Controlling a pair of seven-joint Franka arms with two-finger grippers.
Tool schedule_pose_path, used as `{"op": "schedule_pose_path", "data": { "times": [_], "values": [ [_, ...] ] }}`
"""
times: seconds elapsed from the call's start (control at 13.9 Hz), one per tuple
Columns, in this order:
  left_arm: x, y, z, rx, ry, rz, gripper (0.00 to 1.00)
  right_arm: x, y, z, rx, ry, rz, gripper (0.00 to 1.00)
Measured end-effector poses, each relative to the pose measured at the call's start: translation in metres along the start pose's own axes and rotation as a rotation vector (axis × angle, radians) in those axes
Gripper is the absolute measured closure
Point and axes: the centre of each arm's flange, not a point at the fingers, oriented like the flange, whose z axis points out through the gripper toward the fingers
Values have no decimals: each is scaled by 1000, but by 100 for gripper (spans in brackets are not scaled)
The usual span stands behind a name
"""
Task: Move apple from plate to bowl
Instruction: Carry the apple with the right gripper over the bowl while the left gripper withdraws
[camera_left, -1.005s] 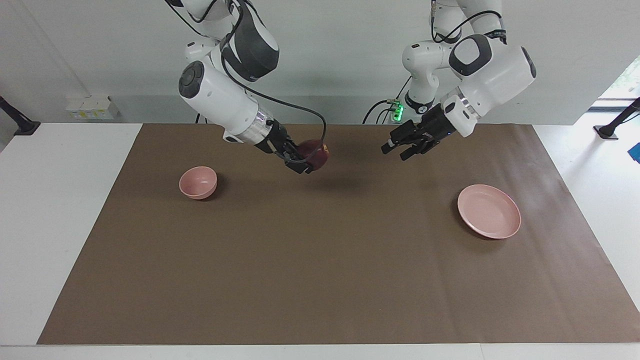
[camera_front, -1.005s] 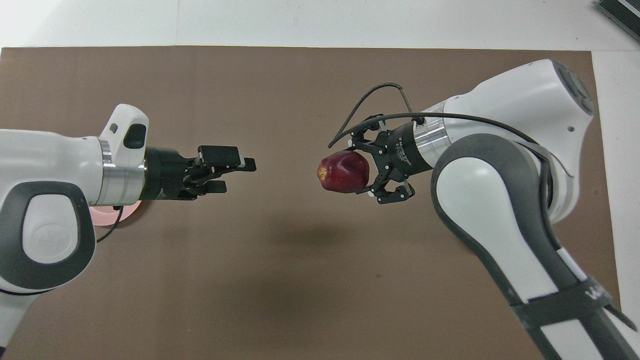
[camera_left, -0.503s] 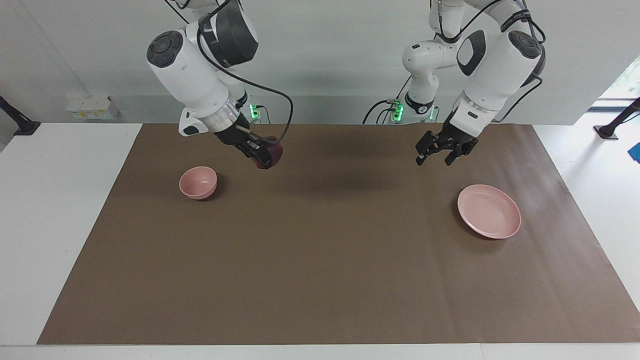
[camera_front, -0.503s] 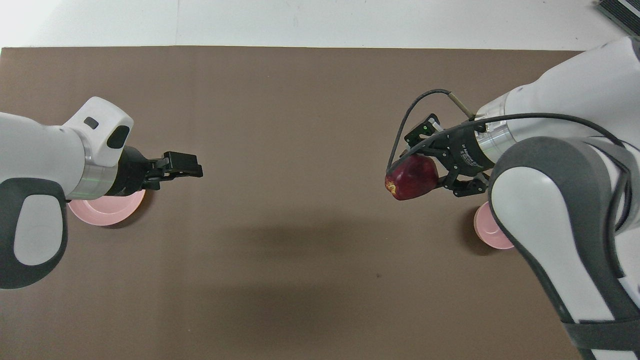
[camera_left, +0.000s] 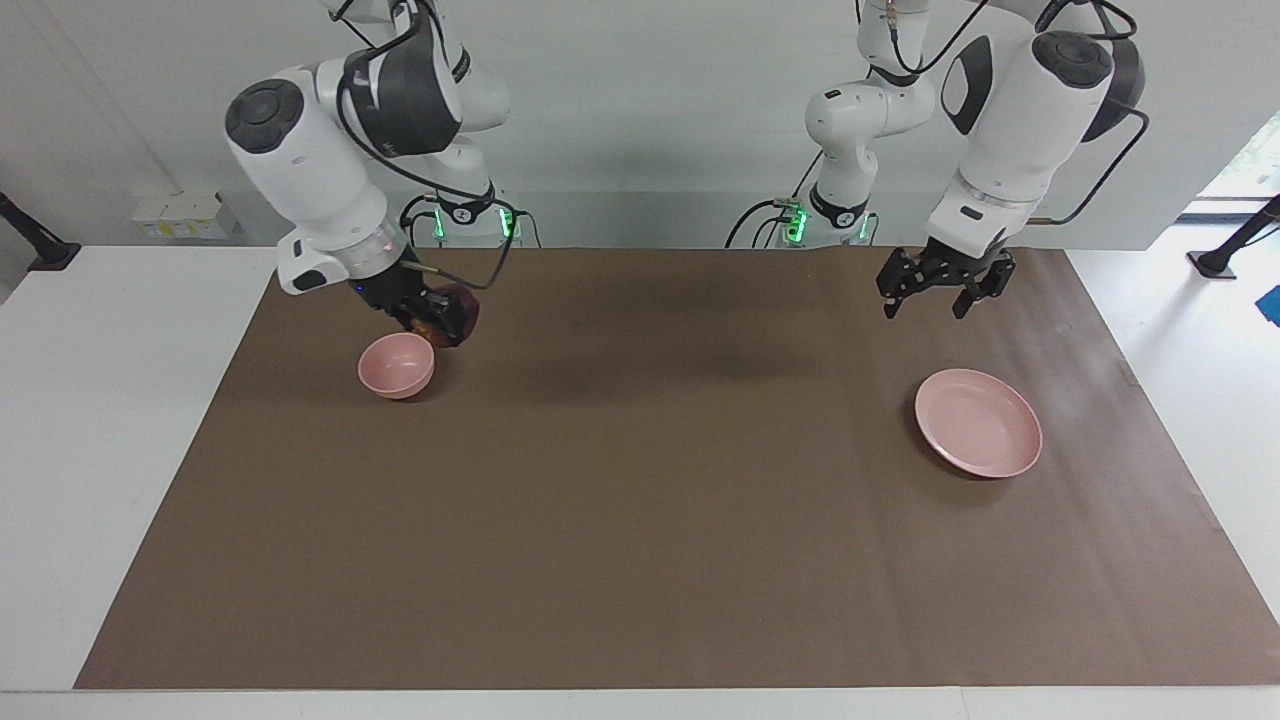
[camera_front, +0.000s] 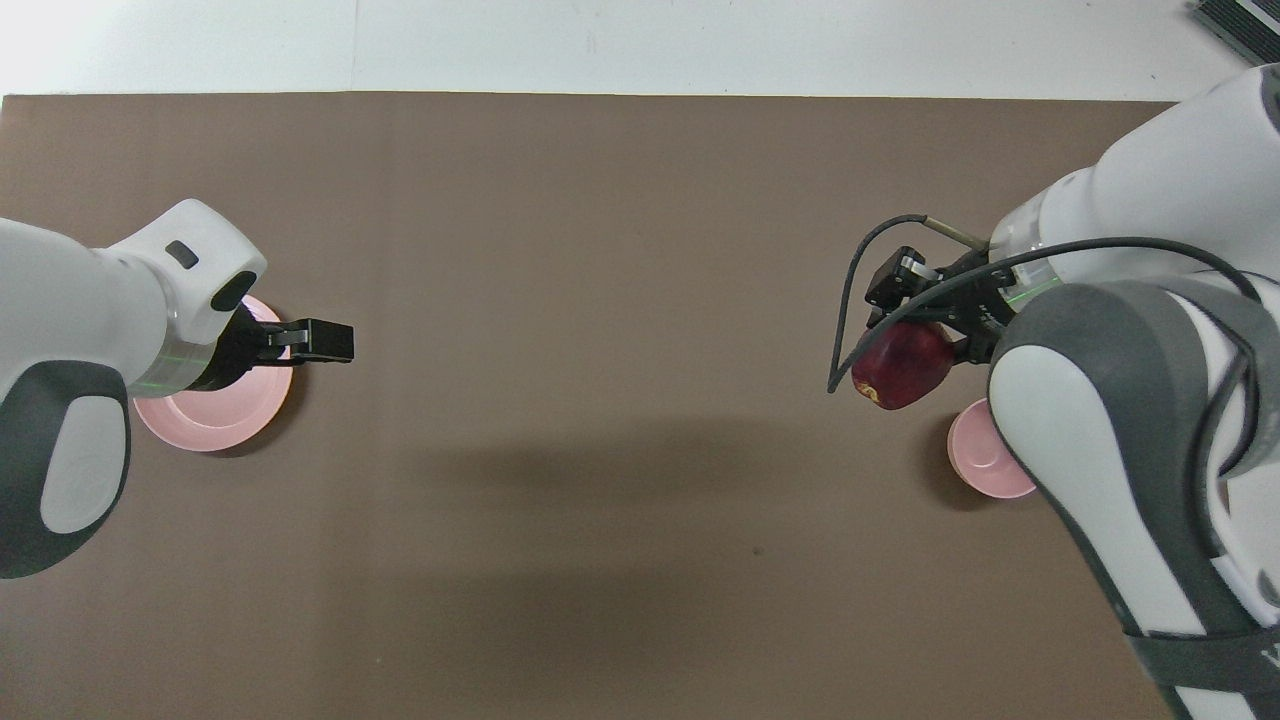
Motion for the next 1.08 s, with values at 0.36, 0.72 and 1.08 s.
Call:
{"op": "schedule_pose_path", "data": {
  "times": [0.36,0.72,1.08],
  "values": [
    [-5,-51,-65,-2,7,-27,0,20,88,62,-19,-30,-92,26],
    [-7,-48,-89,-8,-12,-18,0,-1,119,139,-19,19,-123,26],
    [-1,-50,-83,-12,-10,-20,0,-6,130,173,-23,30,-138,26]
  ]
}}
